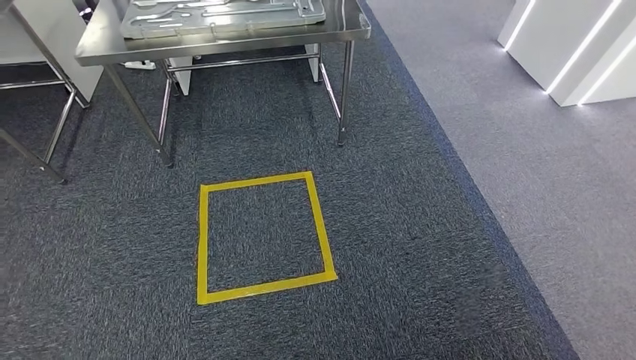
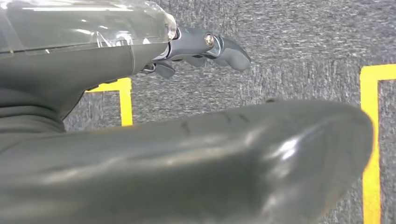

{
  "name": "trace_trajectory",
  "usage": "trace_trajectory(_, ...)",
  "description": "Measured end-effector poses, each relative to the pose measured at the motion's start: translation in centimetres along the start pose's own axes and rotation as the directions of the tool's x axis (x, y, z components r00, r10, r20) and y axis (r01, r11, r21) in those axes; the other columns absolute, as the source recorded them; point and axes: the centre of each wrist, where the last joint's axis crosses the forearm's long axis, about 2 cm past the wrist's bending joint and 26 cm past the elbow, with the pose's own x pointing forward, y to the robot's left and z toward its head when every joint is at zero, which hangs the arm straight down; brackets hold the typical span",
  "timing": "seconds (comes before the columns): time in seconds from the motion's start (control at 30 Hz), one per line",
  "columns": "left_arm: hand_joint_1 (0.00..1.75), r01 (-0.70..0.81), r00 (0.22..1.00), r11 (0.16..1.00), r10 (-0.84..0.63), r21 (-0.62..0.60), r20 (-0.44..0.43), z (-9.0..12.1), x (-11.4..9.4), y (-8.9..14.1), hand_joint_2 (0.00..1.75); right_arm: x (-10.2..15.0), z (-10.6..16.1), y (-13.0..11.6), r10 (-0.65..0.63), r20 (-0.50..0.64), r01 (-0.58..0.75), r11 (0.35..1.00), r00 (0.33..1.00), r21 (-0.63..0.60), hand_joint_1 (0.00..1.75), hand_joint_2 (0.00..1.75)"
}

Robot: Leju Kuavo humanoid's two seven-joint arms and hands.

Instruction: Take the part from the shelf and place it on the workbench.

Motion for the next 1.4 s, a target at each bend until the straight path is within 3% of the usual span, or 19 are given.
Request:
trace_trajectory(0.63,0.0,0.069,0.996,0.998,-0.068,0.012,-0.065,-0.7,0.1,3.5,0.0,0.5,0.2,3.1,-0.035,-0.011,0.035,0.998,0.999,0.054,0.0,0.0)
trace_trajectory(0.9,0.0,0.117,0.993,0.993,-0.117,0.0,-0.028,-1.1,0.4,5.5,0.0,0.3,0.3,4.5,-0.069,-0.062,0.072,0.996,0.996,0.051,0.0,0.0)
trace_trajectory(1.4,0.0,0.131,0.991,0.991,-0.131,0.001,-0.027,-1.1,0.5,5.9,0.0,0.1,0.3,3.7,-0.125,-0.063,0.125,0.992,0.99,-0.005,0.0,0.0)
